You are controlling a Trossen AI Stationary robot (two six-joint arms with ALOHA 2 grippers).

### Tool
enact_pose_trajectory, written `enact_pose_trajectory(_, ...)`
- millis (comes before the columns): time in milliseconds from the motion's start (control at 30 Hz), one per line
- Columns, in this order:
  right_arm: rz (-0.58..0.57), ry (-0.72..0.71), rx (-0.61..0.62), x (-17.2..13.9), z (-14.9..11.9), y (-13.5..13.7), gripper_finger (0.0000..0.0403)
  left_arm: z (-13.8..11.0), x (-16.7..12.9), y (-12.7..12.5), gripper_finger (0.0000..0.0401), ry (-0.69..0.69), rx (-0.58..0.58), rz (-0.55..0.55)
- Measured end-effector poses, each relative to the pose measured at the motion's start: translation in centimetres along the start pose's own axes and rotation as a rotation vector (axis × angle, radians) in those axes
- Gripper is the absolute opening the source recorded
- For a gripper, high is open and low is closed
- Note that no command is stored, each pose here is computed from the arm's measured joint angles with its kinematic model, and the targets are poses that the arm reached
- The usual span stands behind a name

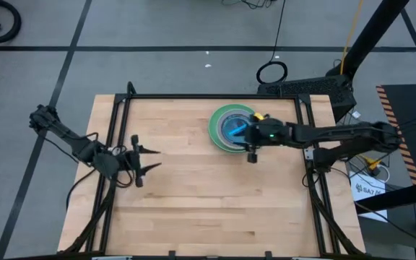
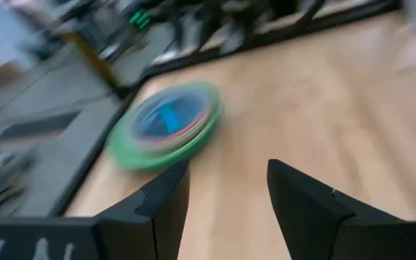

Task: Stack plastic plates
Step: Return to Home Position

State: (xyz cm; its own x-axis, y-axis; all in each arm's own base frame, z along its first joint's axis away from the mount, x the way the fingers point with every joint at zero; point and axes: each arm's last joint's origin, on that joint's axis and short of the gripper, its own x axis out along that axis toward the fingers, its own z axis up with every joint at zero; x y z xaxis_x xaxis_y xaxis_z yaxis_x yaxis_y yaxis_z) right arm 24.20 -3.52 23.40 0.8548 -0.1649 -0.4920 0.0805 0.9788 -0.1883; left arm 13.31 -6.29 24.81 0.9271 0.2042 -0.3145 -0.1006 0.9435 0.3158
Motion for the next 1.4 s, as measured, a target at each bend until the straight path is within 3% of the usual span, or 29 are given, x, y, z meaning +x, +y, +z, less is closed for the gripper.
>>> enact_pose_trajectory(100, -0.009, -0.057, 0.004, -1.9, -0.9, 0.1, 0.0132, -1.2, 0.1, 0.4, 0.0193, -0.082, -0.009, -0.072)
enact_pose_trajectory(533, -0.016, -0.234, 0.047, -7.9, -6.1, 0.9, 0.0132, -4.6, -1.6, 3.8, 0.0193, -0.227, -0.172, -0.021)
enact_pose_trajectory(967, -0.012, -0.361, 0.058, -9.0, -13.0, 2.3, 0.0132, -5.6, -2.5, 4.9, 0.0193, -0.279, -0.317, 0.033)
enact_pose_trajectory(1233, 0.01, -0.422, -0.003, -9.5, -13.3, 2.4, 0.0132, -9.6, 0.3, 2.7, 0.0193, -0.319, -0.436, -0.049)
enact_pose_trajectory(1400, 0.052, -0.473, -0.038, -9.4, -13.2, 2.6, 0.0132, -9.8, 0.5, 2.3, 0.0193, -0.325, -0.426, -0.12)
